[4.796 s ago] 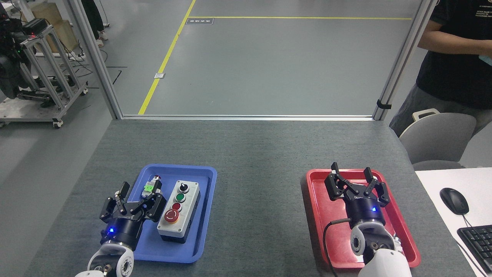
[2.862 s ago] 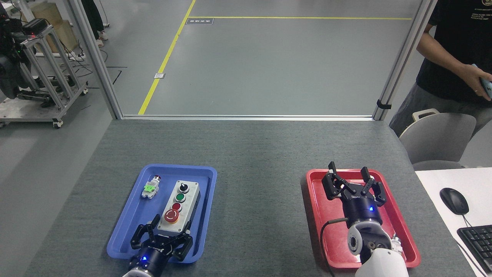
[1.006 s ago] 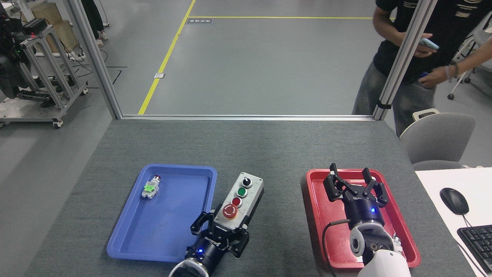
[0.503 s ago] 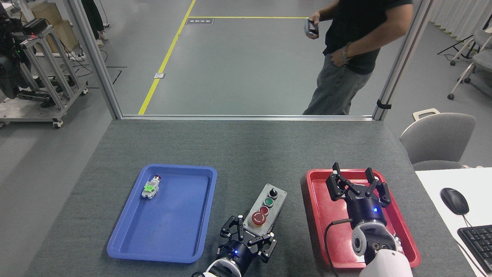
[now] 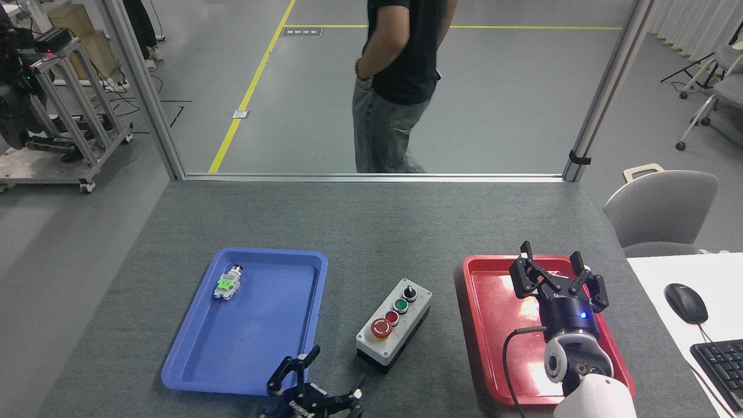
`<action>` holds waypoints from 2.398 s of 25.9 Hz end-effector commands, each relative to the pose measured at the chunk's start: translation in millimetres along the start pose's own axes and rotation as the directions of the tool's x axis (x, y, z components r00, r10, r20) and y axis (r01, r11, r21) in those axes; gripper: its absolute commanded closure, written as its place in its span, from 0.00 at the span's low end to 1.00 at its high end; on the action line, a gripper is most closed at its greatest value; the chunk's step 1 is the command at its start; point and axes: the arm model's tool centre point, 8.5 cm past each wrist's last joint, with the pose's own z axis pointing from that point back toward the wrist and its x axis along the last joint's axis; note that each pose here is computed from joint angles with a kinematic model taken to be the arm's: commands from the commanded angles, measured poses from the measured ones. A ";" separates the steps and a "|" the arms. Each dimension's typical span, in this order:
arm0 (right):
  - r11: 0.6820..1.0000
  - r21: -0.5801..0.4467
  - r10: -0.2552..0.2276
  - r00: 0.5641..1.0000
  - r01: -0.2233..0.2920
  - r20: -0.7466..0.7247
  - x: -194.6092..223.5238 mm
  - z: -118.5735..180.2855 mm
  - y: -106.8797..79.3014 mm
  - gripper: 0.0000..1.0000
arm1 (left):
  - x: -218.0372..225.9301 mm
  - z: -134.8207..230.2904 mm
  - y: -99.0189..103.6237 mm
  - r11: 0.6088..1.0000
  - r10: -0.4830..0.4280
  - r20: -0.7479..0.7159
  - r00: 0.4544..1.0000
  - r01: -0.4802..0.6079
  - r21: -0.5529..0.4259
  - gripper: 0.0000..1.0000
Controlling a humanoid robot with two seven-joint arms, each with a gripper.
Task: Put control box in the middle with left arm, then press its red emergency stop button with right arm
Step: 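Release the control box and withdraw the left gripper toward the blue tray, then move the right gripper over the control box and press down on it, then lift the right gripper off the control box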
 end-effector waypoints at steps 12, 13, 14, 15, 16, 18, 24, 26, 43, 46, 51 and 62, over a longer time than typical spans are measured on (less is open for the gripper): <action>0.980 0.097 0.101 0.850 -0.175 0.517 123.2 -6.0 40.0 1.00 | -165.2 43.4 78.6 0.971 0.100 -0.260 0.960 -0.037 0.237 0.01; 0.973 0.115 0.108 0.831 -0.202 0.545 136.1 0.0 51.2 1.00 | -175.3 37.2 75.2 0.973 0.106 -0.292 0.950 -0.039 0.227 0.01; 0.967 0.134 0.107 0.820 -0.218 0.563 146.4 5.6 61.7 1.00 | -185.3 32.4 71.6 0.976 0.110 -0.322 0.940 -0.040 0.215 0.01; 0.964 0.145 0.099 0.808 -0.222 0.581 158.4 10.4 68.1 1.00 | -193.5 28.0 68.6 0.978 0.113 -0.342 0.933 -0.044 0.204 0.01; 0.963 0.151 0.090 0.798 -0.222 0.596 170.2 14.1 71.8 1.00 | -198.2 23.6 67.9 0.978 0.118 -0.352 0.929 -0.047 0.203 0.01; 0.954 0.183 0.072 0.778 -0.236 0.624 185.3 23.5 86.5 1.00 | -200.2 20.7 66.9 0.978 0.124 -0.359 0.925 -0.052 0.203 0.01; 0.941 0.219 0.056 0.756 -0.258 0.652 200.5 35.2 104.4 1.00 | -204.8 20.3 58.5 0.979 0.139 -0.404 0.904 -0.064 0.195 0.01; 0.940 0.222 0.061 0.765 -0.261 0.641 199.1 34.8 105.9 1.00 | -207.6 13.9 58.5 0.977 0.153 -0.422 0.893 -0.073 0.200 0.01; 0.904 0.287 0.061 0.759 -0.318 0.649 201.4 48.1 135.6 1.00 | -211.0 8.1 65.8 0.972 0.175 -0.447 0.877 -0.082 0.219 0.01; 0.892 0.311 0.055 0.761 -0.329 0.647 198.5 51.5 143.9 1.00 | -211.3 8.4 64.5 0.974 0.172 -0.449 0.877 -0.082 0.212 0.01; 0.868 0.341 0.064 0.763 -0.360 0.643 196.1 58.2 158.5 1.00 | -209.7 9.1 59.6 0.975 0.175 -0.449 0.876 -0.091 0.202 0.01; 0.971 0.198 -0.198 0.921 0.137 0.335 139.3 -29.4 46.5 0.00 | -209.3 9.0 59.2 0.978 0.172 -0.446 0.878 -0.098 0.184 0.01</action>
